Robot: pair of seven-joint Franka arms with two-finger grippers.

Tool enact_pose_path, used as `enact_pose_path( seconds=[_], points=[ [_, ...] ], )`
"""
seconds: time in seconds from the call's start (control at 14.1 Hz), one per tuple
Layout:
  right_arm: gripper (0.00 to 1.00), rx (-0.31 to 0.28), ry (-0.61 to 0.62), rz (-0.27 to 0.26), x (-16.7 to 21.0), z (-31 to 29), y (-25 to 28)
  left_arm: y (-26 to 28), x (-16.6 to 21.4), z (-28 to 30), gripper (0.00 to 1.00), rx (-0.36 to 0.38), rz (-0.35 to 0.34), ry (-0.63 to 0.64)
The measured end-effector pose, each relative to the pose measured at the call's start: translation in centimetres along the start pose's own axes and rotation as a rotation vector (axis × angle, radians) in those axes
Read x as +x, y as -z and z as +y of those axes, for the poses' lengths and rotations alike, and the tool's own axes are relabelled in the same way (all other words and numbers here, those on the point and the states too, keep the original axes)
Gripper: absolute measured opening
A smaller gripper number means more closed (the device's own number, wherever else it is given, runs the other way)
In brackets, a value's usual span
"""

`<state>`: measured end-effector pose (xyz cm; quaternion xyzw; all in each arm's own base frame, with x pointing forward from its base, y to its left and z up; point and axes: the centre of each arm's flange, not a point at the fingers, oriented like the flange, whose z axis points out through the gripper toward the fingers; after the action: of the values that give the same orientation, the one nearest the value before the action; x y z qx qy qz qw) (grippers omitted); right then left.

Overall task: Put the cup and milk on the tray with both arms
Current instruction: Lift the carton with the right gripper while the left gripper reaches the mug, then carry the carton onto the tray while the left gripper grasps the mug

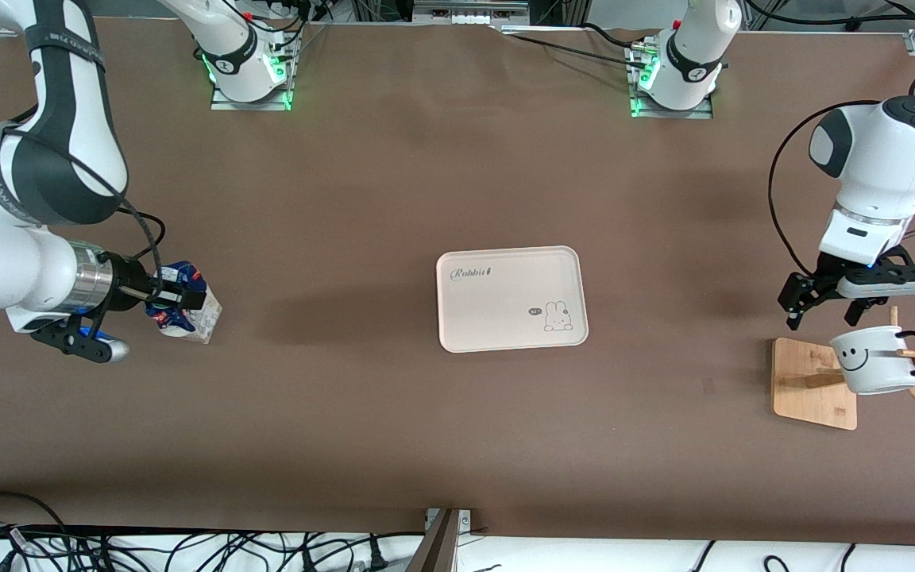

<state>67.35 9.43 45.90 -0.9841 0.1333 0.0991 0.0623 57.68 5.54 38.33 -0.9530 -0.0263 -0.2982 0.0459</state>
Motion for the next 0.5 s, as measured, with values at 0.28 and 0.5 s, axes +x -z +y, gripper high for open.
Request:
enact_pose_path(
  seconds=[0.28,0.5],
  points=[
    [0.06,0.004,0.048,0.026,-1.0,-2.5,1.1,0.1,0.8,0.1,1.00,0.005,0.014,-0.022],
    [0.06,0.010,0.066,0.042,-1.7,-3.5,2.0,-0.4,1.3,0.2,1.00,0.010,0.018,-0.045]
  ],
)
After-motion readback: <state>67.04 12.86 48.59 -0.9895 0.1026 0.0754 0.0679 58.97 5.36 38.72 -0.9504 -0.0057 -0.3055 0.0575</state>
